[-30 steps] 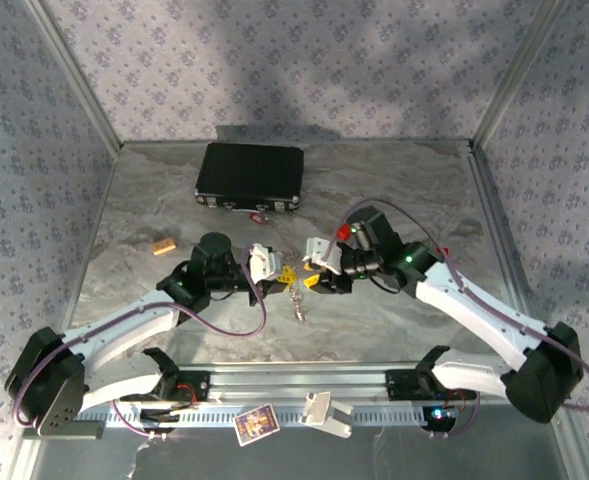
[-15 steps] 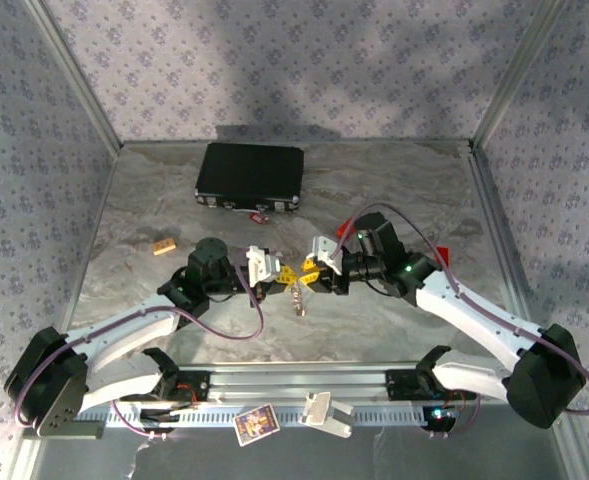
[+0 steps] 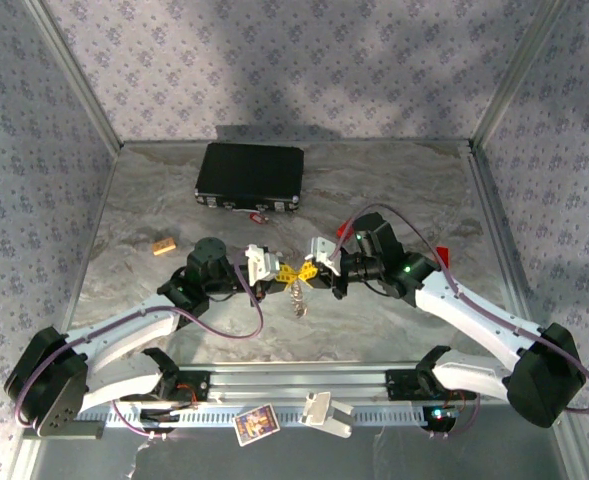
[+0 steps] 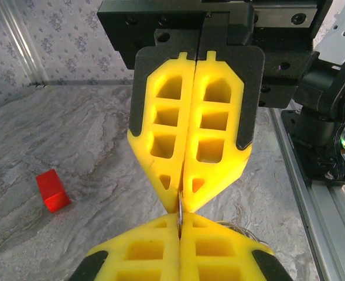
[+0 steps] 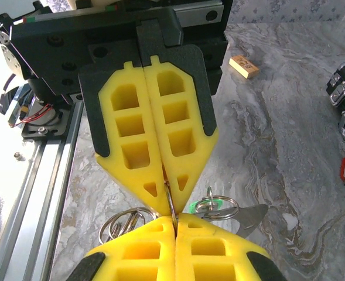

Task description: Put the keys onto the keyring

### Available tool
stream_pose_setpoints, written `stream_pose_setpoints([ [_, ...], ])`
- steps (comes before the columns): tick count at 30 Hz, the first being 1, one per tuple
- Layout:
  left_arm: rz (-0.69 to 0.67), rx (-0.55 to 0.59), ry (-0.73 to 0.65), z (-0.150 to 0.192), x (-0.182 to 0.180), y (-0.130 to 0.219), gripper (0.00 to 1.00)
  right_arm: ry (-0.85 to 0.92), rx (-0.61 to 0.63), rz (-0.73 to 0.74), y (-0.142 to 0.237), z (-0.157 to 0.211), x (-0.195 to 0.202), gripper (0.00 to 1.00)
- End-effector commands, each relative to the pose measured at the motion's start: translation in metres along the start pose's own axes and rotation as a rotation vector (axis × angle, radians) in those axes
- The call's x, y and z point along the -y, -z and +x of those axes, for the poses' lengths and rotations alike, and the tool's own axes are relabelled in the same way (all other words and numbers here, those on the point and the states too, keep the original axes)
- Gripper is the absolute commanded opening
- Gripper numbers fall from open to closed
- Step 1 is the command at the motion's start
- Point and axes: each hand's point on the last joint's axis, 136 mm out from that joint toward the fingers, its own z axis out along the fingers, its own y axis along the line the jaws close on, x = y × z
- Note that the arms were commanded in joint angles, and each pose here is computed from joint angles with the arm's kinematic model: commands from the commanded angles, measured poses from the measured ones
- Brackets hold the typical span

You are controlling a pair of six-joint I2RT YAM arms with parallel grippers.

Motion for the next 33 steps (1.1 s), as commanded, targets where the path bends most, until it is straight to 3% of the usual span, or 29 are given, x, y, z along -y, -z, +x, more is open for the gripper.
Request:
stream_pose_setpoints([
  [1, 0.012, 0.046, -0.048, -0.017, 0.003, 0.001, 0.0, 0.028, -0.006, -0.021, -0.002, -0.007, -0.004, 0.0],
  [2, 0.017, 0.044, -0.051, -0.017, 0.004, 0.0, 0.0, 0.031, -0.008, -0.016, -0.002, -0.008, -0.004, 0.0],
  [4, 0.015, 0.042, -0.057, -0.017, 0.004, 0.0, 0.0, 0.027, -0.019, 0.013, 0.0, -0.006, 0.001, 0.27],
  [8, -0.048, 0.028, -0.064, -0.014, -0.003, 0.004, 0.0, 0.013, -0.022, 0.109, 0.012, 0.003, 0.016, 0.35],
  [13, -0.301, 0.012, -0.002, -0.018, -0.039, 0.023, 0.0, -0.108, 0.008, 0.337, 0.031, 0.004, 0.063, 0.44],
  [19, -0.596, -0.007, 0.038, -0.021, -0.07, 0.064, 0.0, -0.416, -0.091, 0.541, 0.017, 0.026, 0.12, 0.44],
  [23, -0.738, -0.024, 0.073, -0.016, -0.082, 0.092, 0.0, -0.599, -0.191, 0.57, -0.012, 0.041, 0.146, 0.44],
  [33, -1.001, -0.084, 0.168, -0.001, -0.104, 0.151, 0.0, -0.744, -0.311, 0.571, -0.103, 0.056, 0.196, 0.4],
])
